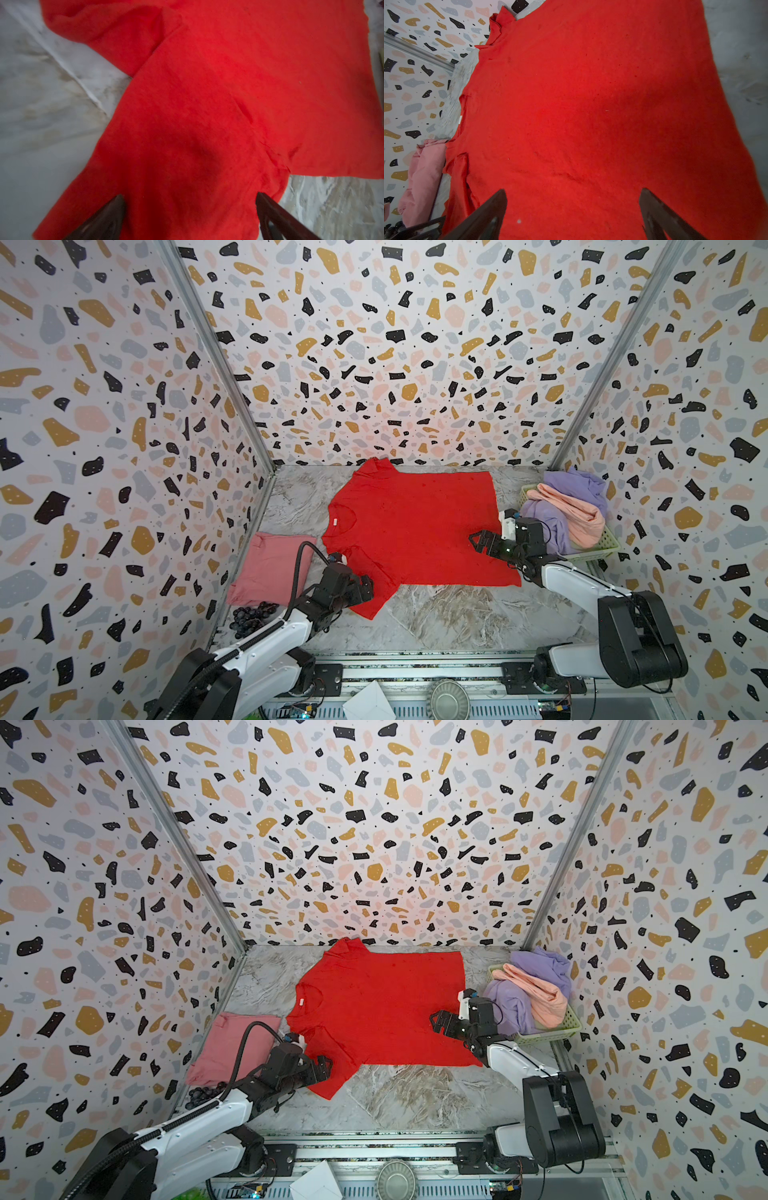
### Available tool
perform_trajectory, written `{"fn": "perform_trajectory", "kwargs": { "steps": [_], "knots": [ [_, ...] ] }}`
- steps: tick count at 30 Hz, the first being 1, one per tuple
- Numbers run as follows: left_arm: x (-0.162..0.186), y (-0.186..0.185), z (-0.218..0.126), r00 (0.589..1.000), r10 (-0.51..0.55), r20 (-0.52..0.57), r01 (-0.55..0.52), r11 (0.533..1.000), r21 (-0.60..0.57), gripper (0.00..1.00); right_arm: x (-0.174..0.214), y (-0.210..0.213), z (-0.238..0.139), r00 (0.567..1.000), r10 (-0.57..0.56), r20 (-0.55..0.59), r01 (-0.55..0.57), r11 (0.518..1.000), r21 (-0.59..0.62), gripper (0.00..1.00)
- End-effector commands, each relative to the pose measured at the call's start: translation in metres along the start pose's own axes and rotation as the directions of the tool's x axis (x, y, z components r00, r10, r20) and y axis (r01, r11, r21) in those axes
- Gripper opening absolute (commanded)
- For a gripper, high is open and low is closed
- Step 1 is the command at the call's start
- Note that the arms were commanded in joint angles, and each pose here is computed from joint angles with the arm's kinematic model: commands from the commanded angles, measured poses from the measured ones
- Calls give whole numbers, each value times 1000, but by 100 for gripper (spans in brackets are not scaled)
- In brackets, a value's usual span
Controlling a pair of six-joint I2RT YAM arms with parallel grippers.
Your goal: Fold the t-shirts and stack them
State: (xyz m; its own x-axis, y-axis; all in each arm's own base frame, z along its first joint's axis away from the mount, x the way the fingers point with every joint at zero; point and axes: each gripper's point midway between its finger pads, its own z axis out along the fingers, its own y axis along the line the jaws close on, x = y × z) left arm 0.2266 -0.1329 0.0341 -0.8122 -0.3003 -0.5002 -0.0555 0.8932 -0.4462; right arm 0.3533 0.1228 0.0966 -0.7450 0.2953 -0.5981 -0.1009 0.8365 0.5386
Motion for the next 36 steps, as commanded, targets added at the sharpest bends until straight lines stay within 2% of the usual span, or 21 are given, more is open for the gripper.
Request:
{"fn": "perform_trajectory", "kwargs": {
  "steps": [1,8,14,17,21,25,28,31,36],
  "knots": [
    [68,27,-4,978,-90,-190,75,993,-86,100,3,-7,13,1000,17,-2,-17,1000,9,99],
    [104,17,-14,949,-176,-262,178,984,-18,100,21,-18,36,996,65,-64,-65,998,4,100],
    [107,-26,-36,938,-194,-289,237,964,122,100,24,-22,36,996,62,-65,-61,998,20,100],
    [79,-53,-60,958,-162,-235,209,959,190,100,24,-22,37,996,55,-73,-54,998,21,100],
    [19,-62,-92,997,-69,-21,71,991,115,100,18,-16,35,997,47,-65,-47,999,2,100],
    [-30,-86,-108,989,24,143,-37,995,90,99,7,-8,28,999,32,-37,-32,999,-10,100],
    [-56,-96,-104,969,83,232,-97,994,49,100,-7,-2,25,1000,8,-7,-8,1000,-13,100],
    [-88,-99,-90,952,135,274,-143,990,7,99,-25,4,27,1000,-20,21,20,1000,-16,100],
    [-142,-90,-41,953,104,285,-108,994,-2,99,-62,17,40,996,-50,69,52,998,-34,100]
  ]
}}
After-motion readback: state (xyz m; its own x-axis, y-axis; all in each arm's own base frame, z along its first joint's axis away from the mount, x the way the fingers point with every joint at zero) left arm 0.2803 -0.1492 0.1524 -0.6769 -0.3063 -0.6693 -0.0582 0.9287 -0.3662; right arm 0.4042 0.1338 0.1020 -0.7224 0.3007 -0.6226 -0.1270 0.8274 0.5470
